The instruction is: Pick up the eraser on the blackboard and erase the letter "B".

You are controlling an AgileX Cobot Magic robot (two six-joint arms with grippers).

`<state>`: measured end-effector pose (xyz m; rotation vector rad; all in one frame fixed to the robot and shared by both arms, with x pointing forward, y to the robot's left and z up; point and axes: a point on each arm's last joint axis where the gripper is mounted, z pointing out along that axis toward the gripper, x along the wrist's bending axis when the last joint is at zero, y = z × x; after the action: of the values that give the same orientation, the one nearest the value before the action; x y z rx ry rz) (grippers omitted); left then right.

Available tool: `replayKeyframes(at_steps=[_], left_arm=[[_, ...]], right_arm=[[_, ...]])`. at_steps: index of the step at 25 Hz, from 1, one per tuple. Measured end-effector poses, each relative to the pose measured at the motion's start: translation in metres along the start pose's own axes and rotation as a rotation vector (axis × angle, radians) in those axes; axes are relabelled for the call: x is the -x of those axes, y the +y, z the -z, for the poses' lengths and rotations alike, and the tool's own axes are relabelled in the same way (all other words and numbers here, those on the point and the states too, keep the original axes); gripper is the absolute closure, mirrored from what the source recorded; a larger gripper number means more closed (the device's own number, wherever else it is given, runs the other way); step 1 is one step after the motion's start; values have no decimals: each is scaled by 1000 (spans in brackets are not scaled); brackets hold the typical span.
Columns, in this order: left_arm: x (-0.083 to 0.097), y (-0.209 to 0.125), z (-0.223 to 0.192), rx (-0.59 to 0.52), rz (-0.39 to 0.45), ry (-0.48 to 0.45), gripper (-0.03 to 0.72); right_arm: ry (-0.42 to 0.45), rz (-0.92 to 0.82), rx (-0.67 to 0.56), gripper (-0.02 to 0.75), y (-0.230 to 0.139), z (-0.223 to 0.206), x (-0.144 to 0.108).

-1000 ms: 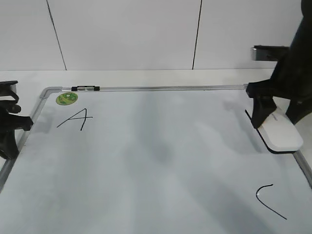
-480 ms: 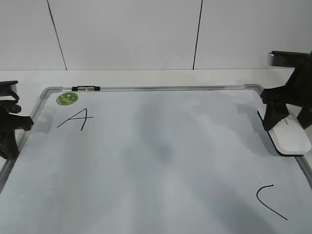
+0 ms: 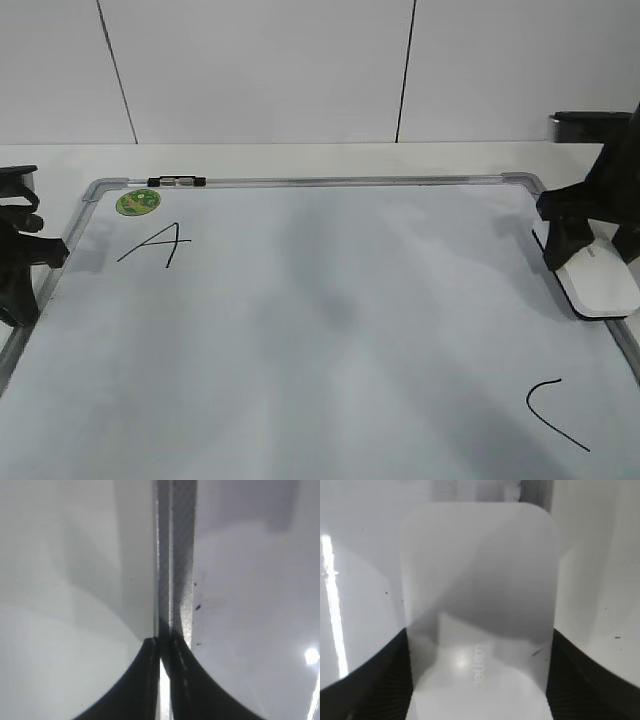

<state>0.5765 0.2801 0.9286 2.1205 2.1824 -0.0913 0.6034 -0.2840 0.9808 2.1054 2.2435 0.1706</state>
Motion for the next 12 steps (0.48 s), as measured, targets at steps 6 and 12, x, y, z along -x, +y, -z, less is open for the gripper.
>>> replayKeyframes(at_steps=[6, 12], left_arm=[[0, 0, 0, 0, 0, 0, 659], [0, 0, 0, 0, 0, 0, 659]], right_arm=[[37, -24, -12, 206, 1, -7, -3], [40, -14, -38, 206, 2, -17, -3]])
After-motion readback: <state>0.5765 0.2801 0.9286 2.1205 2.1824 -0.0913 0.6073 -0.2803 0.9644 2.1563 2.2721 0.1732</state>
